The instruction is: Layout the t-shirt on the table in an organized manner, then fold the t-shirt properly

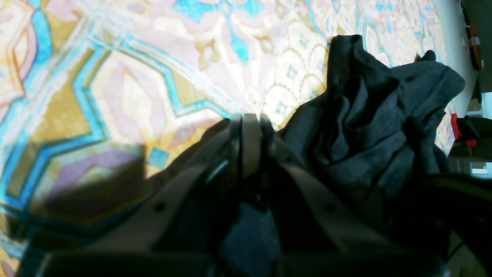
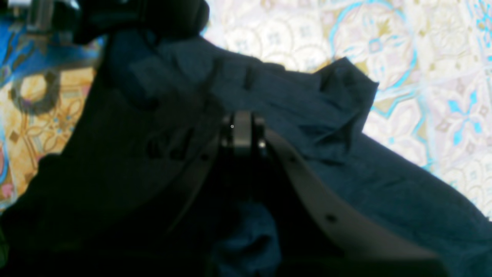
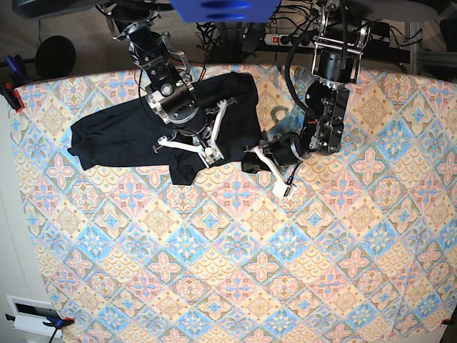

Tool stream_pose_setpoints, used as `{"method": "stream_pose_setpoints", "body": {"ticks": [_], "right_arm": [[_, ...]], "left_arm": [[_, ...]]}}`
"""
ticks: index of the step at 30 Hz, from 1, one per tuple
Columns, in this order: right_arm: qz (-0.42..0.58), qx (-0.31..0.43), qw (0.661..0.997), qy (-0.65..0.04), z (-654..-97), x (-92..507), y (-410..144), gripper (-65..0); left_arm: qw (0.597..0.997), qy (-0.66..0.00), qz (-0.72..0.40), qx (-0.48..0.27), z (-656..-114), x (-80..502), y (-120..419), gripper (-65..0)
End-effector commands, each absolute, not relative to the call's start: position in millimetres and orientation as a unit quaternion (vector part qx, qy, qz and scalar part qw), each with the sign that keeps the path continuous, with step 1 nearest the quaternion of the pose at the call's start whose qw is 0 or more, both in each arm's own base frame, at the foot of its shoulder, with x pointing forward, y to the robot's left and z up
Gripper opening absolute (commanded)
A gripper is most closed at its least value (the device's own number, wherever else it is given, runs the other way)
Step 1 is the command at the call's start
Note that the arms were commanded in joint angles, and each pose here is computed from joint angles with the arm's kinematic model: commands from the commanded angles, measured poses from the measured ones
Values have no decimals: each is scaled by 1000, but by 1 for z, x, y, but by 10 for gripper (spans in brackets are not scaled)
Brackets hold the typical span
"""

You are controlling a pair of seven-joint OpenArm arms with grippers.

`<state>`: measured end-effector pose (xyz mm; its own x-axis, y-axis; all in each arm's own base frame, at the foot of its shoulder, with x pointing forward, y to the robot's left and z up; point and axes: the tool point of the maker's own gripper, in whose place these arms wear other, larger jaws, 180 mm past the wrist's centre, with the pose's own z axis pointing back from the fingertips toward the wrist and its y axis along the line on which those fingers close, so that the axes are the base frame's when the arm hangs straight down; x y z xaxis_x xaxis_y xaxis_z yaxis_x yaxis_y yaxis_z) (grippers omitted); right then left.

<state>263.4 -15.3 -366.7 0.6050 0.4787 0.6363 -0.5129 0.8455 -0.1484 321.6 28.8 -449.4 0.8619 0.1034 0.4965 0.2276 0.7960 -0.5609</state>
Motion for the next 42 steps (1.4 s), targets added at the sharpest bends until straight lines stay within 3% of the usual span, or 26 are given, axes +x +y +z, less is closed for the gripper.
{"method": "stream_pose_setpoints", "body": {"ticks": [1, 14, 24, 32, 42], "right_arm": [[274, 28, 890, -364, -357, 270, -13, -650], [324, 54, 880, -342, -369, 247, 21, -650], [332, 40, 903, -270, -436, 232, 10, -650], [326, 29, 903, -278, -435, 247, 3, -650], [251, -6, 927, -279, -435, 271, -49, -650]], "left_arm": [[935, -225, -42, -271, -468, 310, 45, -650], [935, -226, -42, -271, -467, 311, 45, -650], [935, -226, -42, -271, -467, 311, 45, -650], [935, -226, -41, -271, -467, 311, 45, -650], [935, -226, -41, -271, -467, 311, 45, -650]]}}
